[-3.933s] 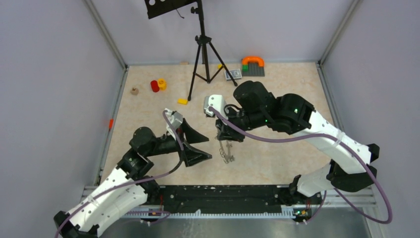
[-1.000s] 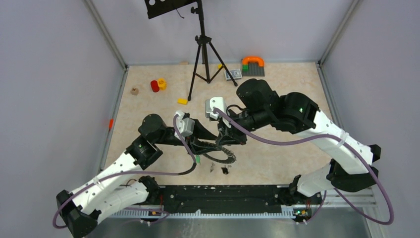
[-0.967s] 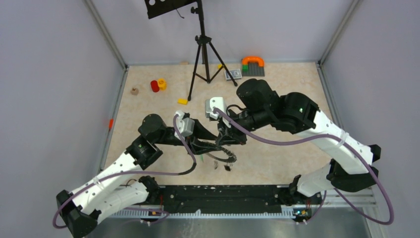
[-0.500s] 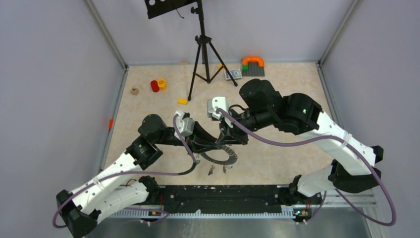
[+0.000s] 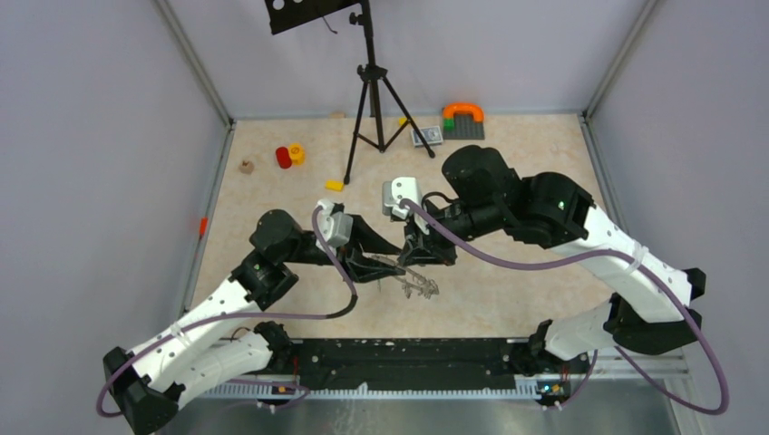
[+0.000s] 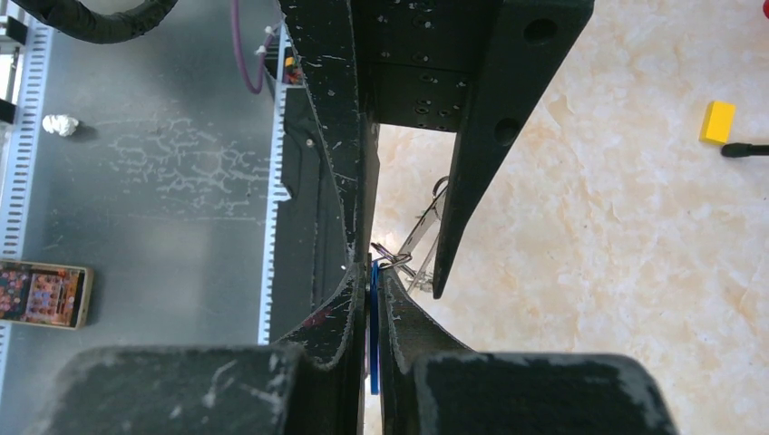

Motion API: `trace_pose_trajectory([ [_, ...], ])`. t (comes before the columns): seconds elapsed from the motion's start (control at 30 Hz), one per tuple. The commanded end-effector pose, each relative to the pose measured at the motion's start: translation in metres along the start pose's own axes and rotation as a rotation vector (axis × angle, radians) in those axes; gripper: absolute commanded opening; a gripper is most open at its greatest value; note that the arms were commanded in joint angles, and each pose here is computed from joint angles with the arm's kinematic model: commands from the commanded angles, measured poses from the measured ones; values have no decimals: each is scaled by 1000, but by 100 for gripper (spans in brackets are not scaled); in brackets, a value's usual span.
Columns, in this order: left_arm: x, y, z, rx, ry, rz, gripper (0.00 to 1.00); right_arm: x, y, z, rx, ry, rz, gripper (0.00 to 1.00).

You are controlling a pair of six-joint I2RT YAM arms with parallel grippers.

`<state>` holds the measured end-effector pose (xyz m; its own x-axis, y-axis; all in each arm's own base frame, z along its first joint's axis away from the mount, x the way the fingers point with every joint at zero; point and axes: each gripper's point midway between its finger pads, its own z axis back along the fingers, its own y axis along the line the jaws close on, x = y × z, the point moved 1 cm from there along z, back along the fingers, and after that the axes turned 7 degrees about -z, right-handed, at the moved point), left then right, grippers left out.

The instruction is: Remove the keys from the keyring

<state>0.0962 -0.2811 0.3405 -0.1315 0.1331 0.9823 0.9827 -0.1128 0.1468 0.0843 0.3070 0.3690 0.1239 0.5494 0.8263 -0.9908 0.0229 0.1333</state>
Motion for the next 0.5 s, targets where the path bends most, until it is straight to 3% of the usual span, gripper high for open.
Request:
trace_pose_trajectory([
  [0.0,3,-1,-2,-9,-26,-14,42,21,8,11,5,-102,47,0],
  [0.27,1,-2,-2,-16,-24,-13,49,25,8,13,2,-121,51,0],
  [0.47,0,-3,-2,-20,-22,-7,46,28,7,15,-10,-140,57,0],
])
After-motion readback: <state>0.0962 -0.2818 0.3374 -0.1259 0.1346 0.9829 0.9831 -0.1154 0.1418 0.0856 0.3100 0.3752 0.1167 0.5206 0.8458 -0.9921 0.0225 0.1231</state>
